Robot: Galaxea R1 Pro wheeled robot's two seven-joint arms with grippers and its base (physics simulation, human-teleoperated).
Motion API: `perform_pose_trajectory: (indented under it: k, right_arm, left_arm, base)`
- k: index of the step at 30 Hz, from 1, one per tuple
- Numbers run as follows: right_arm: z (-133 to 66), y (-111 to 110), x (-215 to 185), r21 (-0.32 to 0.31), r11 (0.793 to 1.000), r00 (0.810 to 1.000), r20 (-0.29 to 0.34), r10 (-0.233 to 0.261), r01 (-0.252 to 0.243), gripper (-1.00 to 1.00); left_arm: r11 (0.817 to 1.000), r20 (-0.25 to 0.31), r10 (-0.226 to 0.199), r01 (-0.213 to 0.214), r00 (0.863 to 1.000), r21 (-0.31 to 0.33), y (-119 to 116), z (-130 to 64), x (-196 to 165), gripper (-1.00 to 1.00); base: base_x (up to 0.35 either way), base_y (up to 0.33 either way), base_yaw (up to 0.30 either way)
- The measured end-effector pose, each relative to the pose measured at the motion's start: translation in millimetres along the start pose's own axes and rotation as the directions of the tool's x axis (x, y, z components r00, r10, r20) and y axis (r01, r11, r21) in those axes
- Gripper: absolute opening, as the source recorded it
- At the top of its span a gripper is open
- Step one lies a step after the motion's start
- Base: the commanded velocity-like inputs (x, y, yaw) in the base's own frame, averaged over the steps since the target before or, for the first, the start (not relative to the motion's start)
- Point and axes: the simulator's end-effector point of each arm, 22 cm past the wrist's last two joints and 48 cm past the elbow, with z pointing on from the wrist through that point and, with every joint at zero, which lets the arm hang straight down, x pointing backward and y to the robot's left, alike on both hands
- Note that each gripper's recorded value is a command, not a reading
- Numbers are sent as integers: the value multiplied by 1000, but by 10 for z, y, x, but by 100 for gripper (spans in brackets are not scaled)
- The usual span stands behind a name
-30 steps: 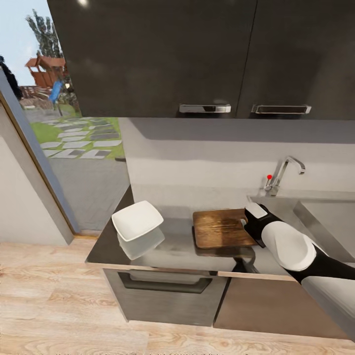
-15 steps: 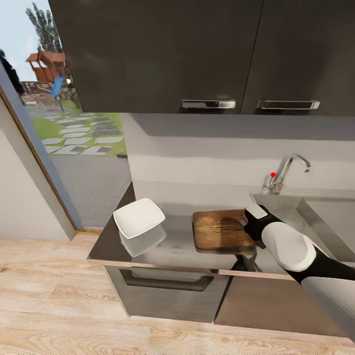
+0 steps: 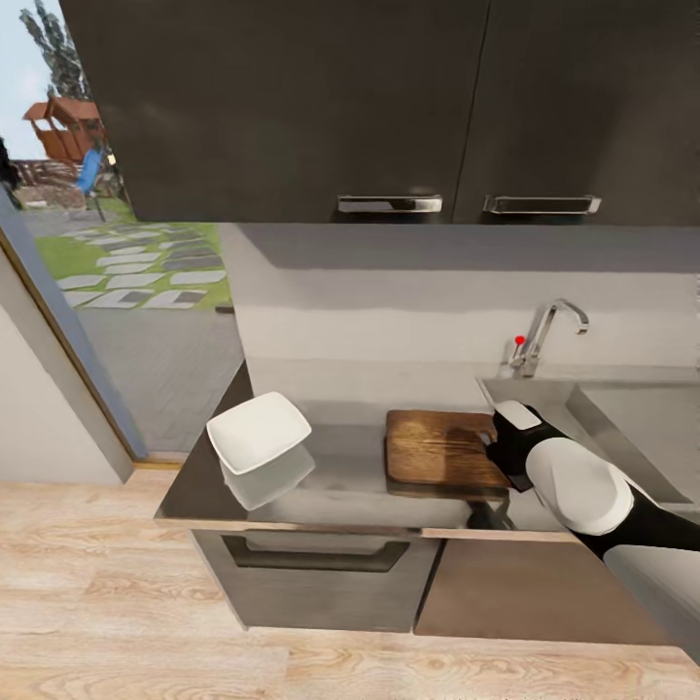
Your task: In the kitchen, take the Vidalia onion out of the sink, dice it on the chopping board with the paring knife, put the diced onion into the bowl on the countertop, then place both the paring knife and the chopping board into the sink.
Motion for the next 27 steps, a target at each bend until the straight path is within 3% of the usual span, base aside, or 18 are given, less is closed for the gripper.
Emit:
perform_pose_trajectory:
  k: [27]
  right_arm:
    - [-44,105,213,-16,999,1000,-13,-28,28,-100]
  left_arm:
    - [1000,-12,0,0,1000,0,0,-3,59,100]
  base:
    - [35,0,37]
